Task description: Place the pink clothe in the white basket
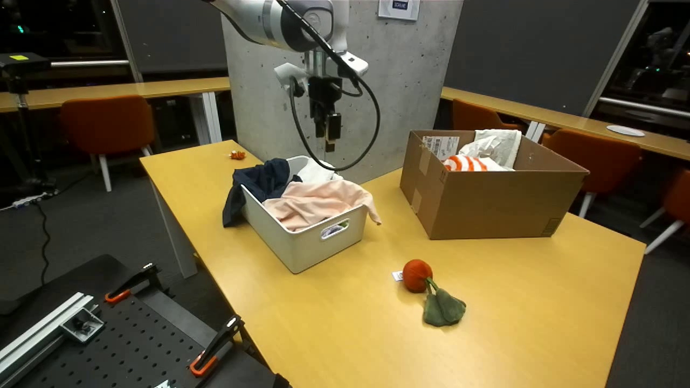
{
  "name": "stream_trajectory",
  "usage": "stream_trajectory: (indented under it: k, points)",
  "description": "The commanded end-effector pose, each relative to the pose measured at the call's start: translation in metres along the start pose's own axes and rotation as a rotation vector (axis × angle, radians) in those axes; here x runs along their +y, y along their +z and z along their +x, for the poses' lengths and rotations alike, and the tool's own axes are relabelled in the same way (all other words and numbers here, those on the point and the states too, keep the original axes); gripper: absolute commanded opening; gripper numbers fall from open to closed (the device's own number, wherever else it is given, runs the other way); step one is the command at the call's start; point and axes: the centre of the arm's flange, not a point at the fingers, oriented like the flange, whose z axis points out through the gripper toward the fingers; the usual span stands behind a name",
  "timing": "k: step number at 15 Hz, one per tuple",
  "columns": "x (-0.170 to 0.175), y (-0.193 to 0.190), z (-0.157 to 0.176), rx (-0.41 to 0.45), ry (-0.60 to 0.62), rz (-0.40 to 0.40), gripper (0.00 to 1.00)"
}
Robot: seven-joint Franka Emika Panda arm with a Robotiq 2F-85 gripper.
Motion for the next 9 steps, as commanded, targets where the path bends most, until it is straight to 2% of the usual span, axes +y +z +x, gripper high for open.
stream_trajectory:
  k: [1,6,9]
  points:
    - [0.047,-0.005,0.033,-0.064,0.049,0.009,1.0]
    - [0.128,0.021,0.066,-0.176,0.159,-0.036,1.0]
    - [0.165,0.052,0.078,-0.175,0.22,-0.073,1.0]
